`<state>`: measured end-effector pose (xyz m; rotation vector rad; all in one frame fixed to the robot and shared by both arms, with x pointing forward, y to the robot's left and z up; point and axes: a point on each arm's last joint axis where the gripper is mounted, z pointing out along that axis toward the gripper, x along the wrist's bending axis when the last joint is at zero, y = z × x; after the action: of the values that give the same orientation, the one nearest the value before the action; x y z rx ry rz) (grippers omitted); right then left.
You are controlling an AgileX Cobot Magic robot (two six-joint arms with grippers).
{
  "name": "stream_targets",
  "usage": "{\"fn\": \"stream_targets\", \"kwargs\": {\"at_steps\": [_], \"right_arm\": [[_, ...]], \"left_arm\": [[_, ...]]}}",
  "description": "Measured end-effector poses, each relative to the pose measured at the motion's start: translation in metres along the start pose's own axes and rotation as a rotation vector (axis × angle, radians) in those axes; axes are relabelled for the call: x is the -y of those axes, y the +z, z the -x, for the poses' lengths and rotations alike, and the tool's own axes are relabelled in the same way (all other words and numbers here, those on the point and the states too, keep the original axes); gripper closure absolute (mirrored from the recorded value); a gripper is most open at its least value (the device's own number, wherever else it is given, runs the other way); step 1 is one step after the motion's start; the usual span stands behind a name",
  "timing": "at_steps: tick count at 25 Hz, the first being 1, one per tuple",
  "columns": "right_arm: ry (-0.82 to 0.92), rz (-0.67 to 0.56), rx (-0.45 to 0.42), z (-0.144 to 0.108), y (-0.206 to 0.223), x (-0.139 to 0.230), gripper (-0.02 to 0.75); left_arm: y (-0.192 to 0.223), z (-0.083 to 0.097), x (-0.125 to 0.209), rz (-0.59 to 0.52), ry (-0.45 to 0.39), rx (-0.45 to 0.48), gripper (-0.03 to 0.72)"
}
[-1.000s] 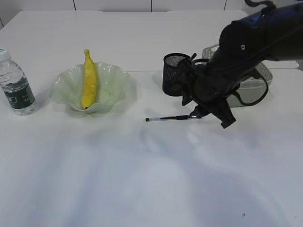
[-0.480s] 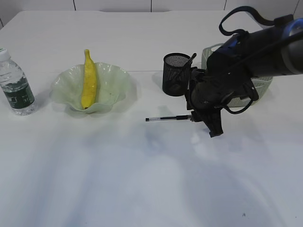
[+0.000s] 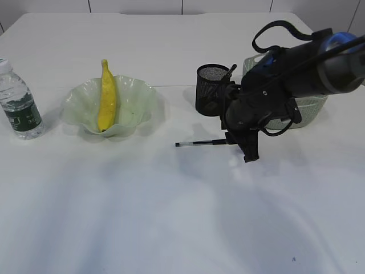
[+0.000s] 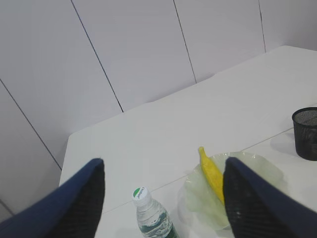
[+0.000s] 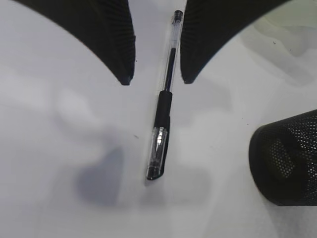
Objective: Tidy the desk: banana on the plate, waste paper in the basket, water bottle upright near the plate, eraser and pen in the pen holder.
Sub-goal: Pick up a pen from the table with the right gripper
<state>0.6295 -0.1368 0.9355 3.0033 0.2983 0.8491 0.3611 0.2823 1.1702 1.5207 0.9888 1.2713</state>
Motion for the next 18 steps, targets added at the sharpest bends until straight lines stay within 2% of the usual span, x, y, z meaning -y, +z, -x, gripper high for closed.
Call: {"fn": "stream_targets", "kwargs": {"at_steps": [18], "right_arm": [[0.107, 0.026, 0.048, 0.0, 0.031, -0.001, 0.496]], "left_arm": [[0.0, 0.0, 0.0, 0.0, 0.002, -0.001, 0.16]]}}
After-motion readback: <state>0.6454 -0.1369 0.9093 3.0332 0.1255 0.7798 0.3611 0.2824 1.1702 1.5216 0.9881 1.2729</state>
